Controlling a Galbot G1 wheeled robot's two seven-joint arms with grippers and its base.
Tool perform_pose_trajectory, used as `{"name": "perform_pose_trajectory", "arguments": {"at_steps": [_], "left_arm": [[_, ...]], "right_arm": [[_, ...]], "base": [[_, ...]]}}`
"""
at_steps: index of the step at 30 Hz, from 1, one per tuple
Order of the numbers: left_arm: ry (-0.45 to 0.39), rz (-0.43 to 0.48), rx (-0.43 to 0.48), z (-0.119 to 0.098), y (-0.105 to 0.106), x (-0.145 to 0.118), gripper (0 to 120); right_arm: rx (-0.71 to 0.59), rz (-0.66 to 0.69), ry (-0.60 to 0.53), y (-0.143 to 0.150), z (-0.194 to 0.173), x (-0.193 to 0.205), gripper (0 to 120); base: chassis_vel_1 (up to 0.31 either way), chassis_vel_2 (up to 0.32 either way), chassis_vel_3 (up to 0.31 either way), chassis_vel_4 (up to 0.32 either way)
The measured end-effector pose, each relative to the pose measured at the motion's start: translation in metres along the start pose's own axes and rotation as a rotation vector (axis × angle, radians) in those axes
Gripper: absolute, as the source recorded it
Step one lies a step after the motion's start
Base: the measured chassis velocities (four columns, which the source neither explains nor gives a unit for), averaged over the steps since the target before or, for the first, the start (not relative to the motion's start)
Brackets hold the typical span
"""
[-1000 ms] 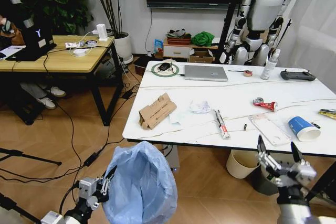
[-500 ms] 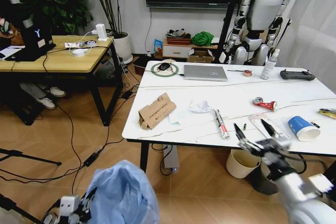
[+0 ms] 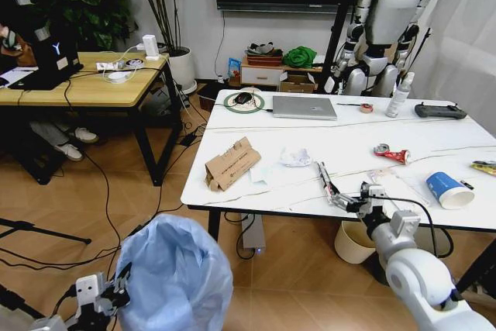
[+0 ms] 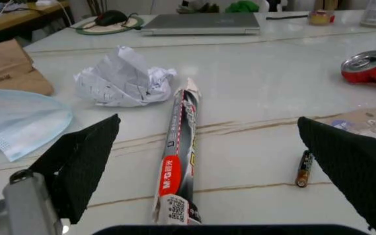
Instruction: Pick up the trash bin and place the trash from the table into it.
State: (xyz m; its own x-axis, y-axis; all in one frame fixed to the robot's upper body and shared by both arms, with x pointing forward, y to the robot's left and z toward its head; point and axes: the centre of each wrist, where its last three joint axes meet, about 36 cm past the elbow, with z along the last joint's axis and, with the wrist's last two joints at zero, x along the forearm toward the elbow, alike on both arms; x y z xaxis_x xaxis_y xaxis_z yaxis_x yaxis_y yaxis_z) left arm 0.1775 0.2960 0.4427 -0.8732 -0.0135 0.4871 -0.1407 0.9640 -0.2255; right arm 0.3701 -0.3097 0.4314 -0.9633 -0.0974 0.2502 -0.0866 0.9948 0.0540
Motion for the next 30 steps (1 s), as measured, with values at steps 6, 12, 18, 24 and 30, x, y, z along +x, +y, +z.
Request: {"name": "perform_pose_trajectory", "arguments": {"at_steps": [6,12,18,24,30], "left_arm": [[-0.014,0.025,0.029,0.000,-0.003,-0.004,0],[-0.022,0.021,0.023,-0.004,-0.002,0.001,0],[-0.020,0.008,0.022,-0.003,0.000,0.006,0],[-0.030,0.001,0.020,-0.006,0.001,0.007,0],[-0.034,-0.006,0.030,-0.005,0.000,0.007,0]], "right_arm": [[0.006,-0.182,-0.134,0.007,0.007,-0.008,100],[0.016,-0.231,-0.143,0.027,0.002,-0.032,100],[0.061,-0.178,-0.064,0.025,0.007,-0.048,100],[0.090,-0.120,0.041,0.007,0.014,-0.052,100],[0.075,-0.099,0.122,0.003,0.010,-0.056,100]], "base": [[0.000,0.000,0.000,0.000],[0.000,0.000,0.000,0.000],[0.000,0.000,0.000,0.000],[0.000,0.000,0.000,0.000],[0.000,0.000,0.000,0.000]]}}
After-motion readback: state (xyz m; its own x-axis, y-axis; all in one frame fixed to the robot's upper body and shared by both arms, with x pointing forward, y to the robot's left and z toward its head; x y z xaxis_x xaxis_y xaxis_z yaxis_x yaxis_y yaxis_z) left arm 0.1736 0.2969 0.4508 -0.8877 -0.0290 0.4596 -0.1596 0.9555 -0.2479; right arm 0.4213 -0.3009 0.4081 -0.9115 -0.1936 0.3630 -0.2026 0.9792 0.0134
